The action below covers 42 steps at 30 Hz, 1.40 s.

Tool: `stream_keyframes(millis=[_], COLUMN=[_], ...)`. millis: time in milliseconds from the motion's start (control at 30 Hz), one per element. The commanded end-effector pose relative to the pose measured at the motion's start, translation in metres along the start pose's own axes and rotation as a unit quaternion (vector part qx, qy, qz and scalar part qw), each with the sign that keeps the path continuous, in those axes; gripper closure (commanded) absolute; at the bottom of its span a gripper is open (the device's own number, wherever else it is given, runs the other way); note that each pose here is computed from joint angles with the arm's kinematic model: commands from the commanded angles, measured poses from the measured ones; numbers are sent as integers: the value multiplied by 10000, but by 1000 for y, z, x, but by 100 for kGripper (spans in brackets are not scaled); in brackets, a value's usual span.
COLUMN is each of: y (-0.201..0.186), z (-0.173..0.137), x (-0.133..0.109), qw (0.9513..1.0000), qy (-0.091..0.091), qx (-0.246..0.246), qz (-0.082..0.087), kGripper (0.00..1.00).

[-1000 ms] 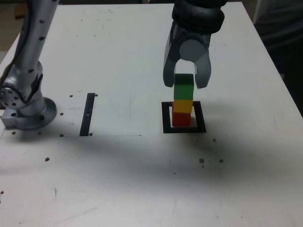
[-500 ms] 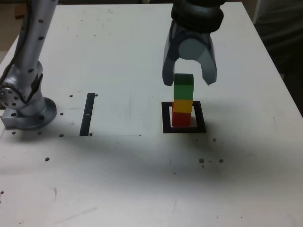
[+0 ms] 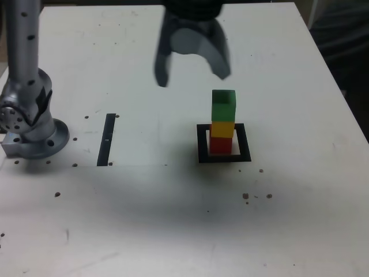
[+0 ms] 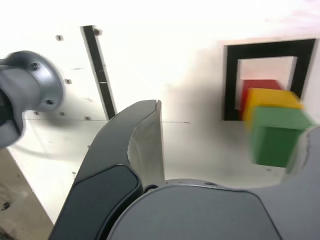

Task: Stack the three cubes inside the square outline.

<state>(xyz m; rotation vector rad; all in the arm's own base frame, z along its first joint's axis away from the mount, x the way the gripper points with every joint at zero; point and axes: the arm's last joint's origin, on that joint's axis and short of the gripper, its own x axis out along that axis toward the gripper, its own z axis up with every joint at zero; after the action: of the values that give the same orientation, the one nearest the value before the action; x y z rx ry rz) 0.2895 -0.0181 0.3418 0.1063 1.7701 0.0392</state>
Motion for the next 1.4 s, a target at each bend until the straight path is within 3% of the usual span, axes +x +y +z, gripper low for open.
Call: stream_keyframes(millis=[0,233,633,1133,1367], y=[0,0,-4,-5,-3], z=[-18,-55,-100,-116,-118], x=[4,30,85,142,154], qw=[10000,9997,9994,9992,9991], qy=[15,-56,10,116,64], qx=[-65,-225,-336,-368,-390], qz=[31,30,-123,-142,-181], kGripper=[0,0,1,0,0])
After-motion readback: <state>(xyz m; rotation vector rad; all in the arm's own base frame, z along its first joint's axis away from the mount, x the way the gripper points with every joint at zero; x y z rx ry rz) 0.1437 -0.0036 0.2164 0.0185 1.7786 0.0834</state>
